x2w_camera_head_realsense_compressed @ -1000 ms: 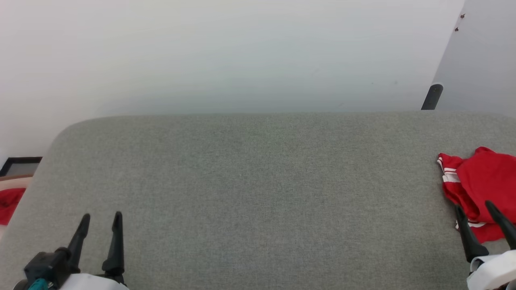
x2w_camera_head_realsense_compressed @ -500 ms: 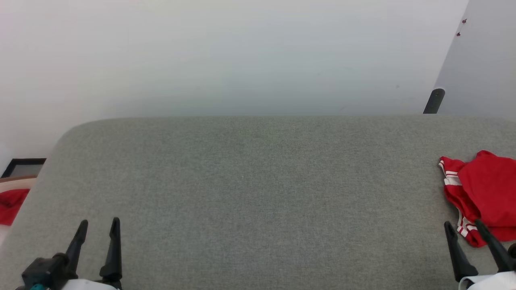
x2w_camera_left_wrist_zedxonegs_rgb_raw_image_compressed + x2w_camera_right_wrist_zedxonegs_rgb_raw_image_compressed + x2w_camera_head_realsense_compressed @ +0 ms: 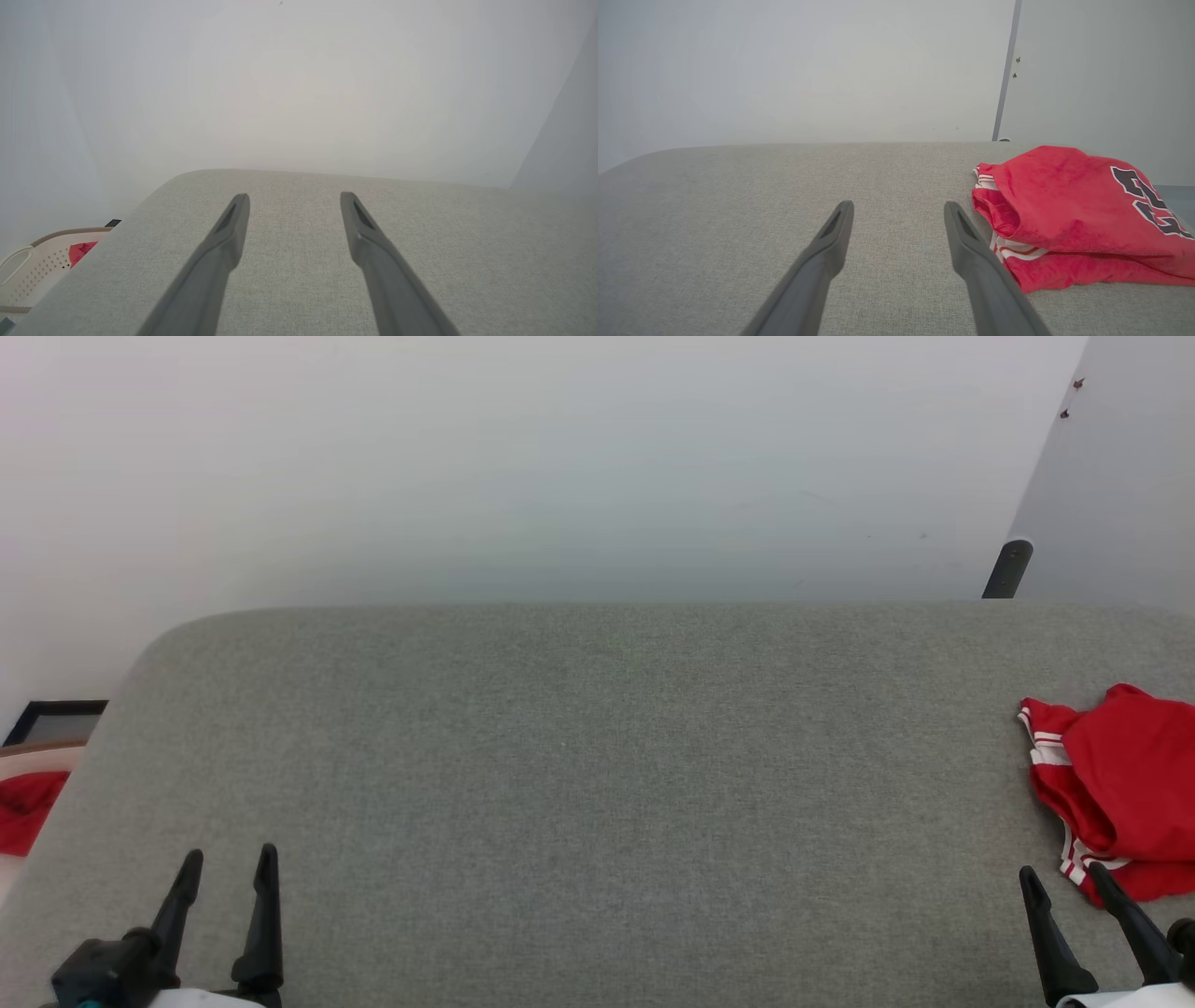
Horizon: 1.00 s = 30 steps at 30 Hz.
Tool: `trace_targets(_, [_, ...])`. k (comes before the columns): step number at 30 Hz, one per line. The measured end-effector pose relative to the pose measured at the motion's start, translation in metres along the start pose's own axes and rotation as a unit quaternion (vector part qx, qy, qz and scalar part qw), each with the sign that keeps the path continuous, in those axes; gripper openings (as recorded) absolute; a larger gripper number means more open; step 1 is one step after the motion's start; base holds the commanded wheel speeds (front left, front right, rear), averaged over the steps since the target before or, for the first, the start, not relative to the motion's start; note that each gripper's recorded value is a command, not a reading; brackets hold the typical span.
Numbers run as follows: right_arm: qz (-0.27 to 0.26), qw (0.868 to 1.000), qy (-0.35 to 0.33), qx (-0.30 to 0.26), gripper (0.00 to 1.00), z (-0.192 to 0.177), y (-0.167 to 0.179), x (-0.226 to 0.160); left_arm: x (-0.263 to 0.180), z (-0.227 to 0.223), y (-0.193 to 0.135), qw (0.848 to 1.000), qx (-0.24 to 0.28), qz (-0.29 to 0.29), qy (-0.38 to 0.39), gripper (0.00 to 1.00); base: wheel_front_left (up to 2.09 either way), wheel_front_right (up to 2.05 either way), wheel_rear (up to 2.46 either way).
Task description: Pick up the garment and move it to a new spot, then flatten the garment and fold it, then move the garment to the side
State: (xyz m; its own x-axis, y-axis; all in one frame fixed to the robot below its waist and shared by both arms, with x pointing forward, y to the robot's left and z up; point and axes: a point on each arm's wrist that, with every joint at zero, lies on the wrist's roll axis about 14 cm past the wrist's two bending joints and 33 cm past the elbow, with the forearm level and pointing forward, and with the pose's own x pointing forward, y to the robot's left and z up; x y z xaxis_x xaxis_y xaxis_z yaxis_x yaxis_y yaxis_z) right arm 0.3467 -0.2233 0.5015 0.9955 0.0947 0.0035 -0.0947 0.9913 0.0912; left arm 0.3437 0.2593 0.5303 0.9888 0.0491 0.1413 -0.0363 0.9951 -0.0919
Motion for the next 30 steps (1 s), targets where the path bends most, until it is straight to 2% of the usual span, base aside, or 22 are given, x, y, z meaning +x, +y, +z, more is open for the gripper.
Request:
trace_targets(3, [0.001, 1.0, 0.0, 0.001, 1.0, 0.0, 0.001, 0.0, 0.0, 0.003, -0.001, 1.0, 0.004, -0.002, -0.004, 1.0, 0.0, 0.0, 0.0])
trace_targets(4, [0.0, 1.0, 0.001, 0.001, 0.0, -0.001, 0.001, 0.0, 0.0, 0.002, -0.001, 1.0, 0.005, -0.002, -0.003, 0.0, 0.0, 0.0, 0.0])
trace_targets(12, [-0.011, 0.998, 0.051, 0.038, 0.0, -0.037, 0.008, -0.013, -0.02, -0.04, -0.009, 0.998, -0.03, 0.011, 0.06, 0.0, 0.0, 0.0, 0.0])
trace_targets(23, [-0.035, 0.989, 0.05, 0.135, 0.0, -0.037, 0.006, -0.008, -0.015, -0.044, -0.009, 0.989, -0.128, 0.037, 0.068, 0.0, 0.0, 0.0, 0.0])
trace_targets(30, [-0.047, 0.979, 0.044, 0.194, 0.0, -0.034, 0.006, -0.003, -0.011, -0.045, -0.011, 0.979, -0.187, 0.048, 0.07, 0.0, 0.0, 0.0, 0.0])
